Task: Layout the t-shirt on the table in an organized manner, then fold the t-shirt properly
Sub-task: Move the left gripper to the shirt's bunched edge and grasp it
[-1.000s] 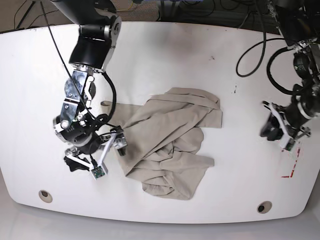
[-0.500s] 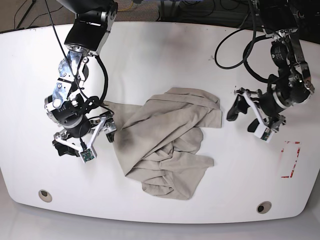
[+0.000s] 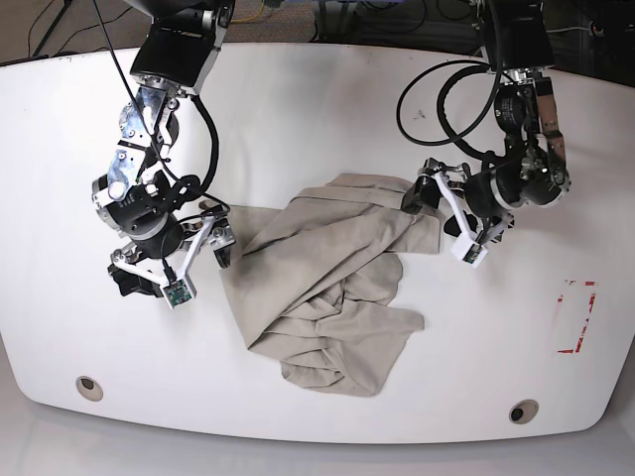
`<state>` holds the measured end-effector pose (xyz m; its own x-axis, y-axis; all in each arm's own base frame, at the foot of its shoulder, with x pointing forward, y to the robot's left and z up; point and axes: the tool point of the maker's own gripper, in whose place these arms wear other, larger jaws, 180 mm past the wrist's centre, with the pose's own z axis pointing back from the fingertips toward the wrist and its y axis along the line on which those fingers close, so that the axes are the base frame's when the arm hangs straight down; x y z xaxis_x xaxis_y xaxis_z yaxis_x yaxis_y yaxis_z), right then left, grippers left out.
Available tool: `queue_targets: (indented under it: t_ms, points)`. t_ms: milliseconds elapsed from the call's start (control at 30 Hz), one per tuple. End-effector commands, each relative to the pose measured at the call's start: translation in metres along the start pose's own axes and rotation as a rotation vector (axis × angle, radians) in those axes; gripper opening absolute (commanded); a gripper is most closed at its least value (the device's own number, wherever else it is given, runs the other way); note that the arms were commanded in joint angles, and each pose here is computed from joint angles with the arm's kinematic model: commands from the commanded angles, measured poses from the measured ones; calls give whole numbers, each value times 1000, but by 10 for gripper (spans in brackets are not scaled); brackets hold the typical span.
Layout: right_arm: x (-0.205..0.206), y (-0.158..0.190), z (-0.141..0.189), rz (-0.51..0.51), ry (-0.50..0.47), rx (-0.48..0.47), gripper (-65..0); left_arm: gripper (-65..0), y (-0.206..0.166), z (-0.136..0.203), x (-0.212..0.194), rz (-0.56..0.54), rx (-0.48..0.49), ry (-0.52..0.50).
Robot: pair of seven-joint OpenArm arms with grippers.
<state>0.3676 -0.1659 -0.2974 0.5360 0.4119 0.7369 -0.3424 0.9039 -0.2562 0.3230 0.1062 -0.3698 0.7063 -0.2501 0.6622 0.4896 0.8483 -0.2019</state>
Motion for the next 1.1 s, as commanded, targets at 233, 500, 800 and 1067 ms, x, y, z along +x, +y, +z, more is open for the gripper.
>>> queue_targets:
  t_ms: [233, 500, 800, 1067]
  points:
    - [10, -9, 9, 1, -48, -32, -2, -143, 0, -14, 32, -73, 71, -65]
    - [9, -9, 9, -1, -44, -32, -2, -143, 26, -23, 27, -62, 161, -7]
    - [9, -9, 9, -1, -46, -32, -2, -143, 49, -27, 11, 42, 170, 10]
    - [9, -9, 9, -1, -46, -32, -2, -144, 46, -46, -2, 89, 122, 63]
